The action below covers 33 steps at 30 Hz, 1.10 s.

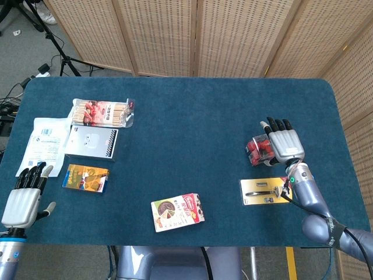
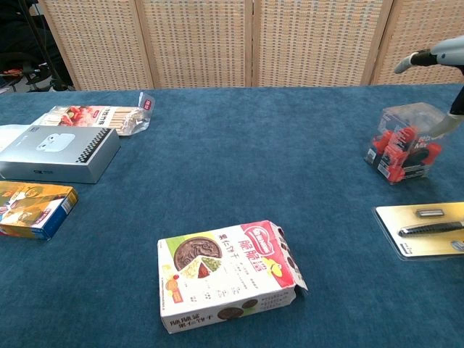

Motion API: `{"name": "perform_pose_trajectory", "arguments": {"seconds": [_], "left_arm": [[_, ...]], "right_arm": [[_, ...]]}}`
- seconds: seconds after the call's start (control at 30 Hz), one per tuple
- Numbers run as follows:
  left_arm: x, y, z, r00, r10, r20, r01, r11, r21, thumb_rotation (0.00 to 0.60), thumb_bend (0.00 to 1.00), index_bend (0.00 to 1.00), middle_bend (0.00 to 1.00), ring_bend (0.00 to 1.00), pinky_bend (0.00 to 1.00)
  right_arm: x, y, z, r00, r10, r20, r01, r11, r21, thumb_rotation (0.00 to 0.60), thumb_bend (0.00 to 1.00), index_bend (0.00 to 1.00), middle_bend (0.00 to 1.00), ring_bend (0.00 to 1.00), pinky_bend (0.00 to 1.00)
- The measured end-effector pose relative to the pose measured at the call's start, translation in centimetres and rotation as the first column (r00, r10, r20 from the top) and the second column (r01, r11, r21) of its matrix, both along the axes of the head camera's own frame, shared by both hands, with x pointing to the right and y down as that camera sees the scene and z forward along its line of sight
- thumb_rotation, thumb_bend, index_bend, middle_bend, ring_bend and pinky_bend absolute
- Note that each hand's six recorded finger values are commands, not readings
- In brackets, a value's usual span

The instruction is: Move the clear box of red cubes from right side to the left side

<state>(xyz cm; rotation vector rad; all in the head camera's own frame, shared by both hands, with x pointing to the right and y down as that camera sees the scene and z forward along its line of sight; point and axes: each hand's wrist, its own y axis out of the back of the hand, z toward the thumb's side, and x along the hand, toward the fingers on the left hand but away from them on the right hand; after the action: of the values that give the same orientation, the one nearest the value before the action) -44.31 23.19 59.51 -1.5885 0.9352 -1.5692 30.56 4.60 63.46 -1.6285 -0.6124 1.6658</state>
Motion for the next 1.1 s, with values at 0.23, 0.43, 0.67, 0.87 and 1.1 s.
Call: {"name": "perform_pose_trajectory", "arguments": {"seconds": [0.23, 0.43, 0.67, 0.87, 1.1], "left_arm": [[0.0, 0.0, 0.2, 1.000, 0.001, 0.001, -0.001, 1.000, -0.007, 0.600, 0.24, 0.00, 0.00, 0.00, 0.00], [0.3, 0.1, 0.2, 1.000, 0.007, -0.003, -0.007, 1.000, -0.010, 0.600, 0.24, 0.00, 0.00, 0.00, 0.00], [0.3, 0.1, 0.2, 1.000, 0.006, -0.006, -0.006, 1.000, -0.011, 0.600, 0.24, 0.00, 0.00, 0.00, 0.00], [0.2, 0.1, 0.0, 1.000, 0.003, -0.010, -0.003, 1.000, -0.007, 0.600, 0.24, 0.00, 0.00, 0.00, 0.00], [0.2, 0.1, -0.1, 1.000, 0.004, -0.014, -0.004, 1.000, -0.007, 0.600, 0.24, 0.00, 0.00, 0.00, 0.00]], "right_arm": [[0.8, 0.6, 2.2, 0.998, 0.015, -0.053, -0.018, 0.997, -0.072, 0.600, 0.00, 0.00, 0.00, 0.00, 0.00], [1.2, 0.8, 2.8, 0.998, 0.029, -0.063, -0.035, 0.995, -0.091, 0.600, 0.00, 0.00, 0.00, 0.00, 0.00], [0.8, 0.4, 2.8, 0.999, 0.016, -0.052, -0.018, 0.999, -0.041, 0.600, 0.05, 0.20, 0.05, 0.00, 0.05], [0.7, 0.6, 3.1, 0.999, 0.004, -0.047, -0.005, 1.000, -0.013, 0.600, 0.05, 0.32, 0.15, 0.06, 0.16], [0.8, 0.9, 3.7, 0.998, 0.002, -0.057, -0.004, 1.000, -0.020, 0.600, 0.05, 0.39, 0.24, 0.16, 0.24]]}}
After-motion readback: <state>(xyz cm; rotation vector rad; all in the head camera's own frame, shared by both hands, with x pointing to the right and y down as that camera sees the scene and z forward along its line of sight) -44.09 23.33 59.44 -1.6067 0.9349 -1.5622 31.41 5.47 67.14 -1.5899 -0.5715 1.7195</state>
